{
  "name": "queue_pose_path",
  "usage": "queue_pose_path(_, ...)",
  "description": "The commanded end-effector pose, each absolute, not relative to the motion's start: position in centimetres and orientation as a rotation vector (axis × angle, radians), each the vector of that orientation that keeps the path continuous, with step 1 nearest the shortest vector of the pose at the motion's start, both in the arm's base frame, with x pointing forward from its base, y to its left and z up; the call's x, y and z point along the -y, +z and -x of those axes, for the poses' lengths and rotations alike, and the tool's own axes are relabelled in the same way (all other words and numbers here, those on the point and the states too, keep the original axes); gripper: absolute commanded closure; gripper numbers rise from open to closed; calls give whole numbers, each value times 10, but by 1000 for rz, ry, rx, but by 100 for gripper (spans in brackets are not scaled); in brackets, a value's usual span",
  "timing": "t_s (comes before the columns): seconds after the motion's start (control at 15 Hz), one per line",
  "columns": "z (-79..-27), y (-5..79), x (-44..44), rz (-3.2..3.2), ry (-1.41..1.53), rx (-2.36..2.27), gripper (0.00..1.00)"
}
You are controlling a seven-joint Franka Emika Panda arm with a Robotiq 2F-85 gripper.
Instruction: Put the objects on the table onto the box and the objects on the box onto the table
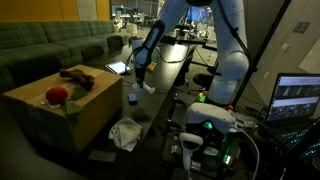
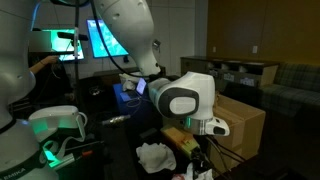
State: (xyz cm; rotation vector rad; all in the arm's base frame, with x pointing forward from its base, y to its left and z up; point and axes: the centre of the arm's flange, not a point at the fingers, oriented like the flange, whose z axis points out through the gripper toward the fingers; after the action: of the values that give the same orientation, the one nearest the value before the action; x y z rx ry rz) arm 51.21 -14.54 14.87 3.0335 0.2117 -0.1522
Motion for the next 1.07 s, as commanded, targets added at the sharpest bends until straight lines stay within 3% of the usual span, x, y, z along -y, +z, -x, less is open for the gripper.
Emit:
queue_pose_path(0.0, -507, 217, 142, -2985, -48, -224, 99)
queue_pose_path(0.47, -549, 302, 112, -2940, 211, -226, 99)
queue_pose_path(1.0, -612, 334, 33, -2925, 322, -219, 99)
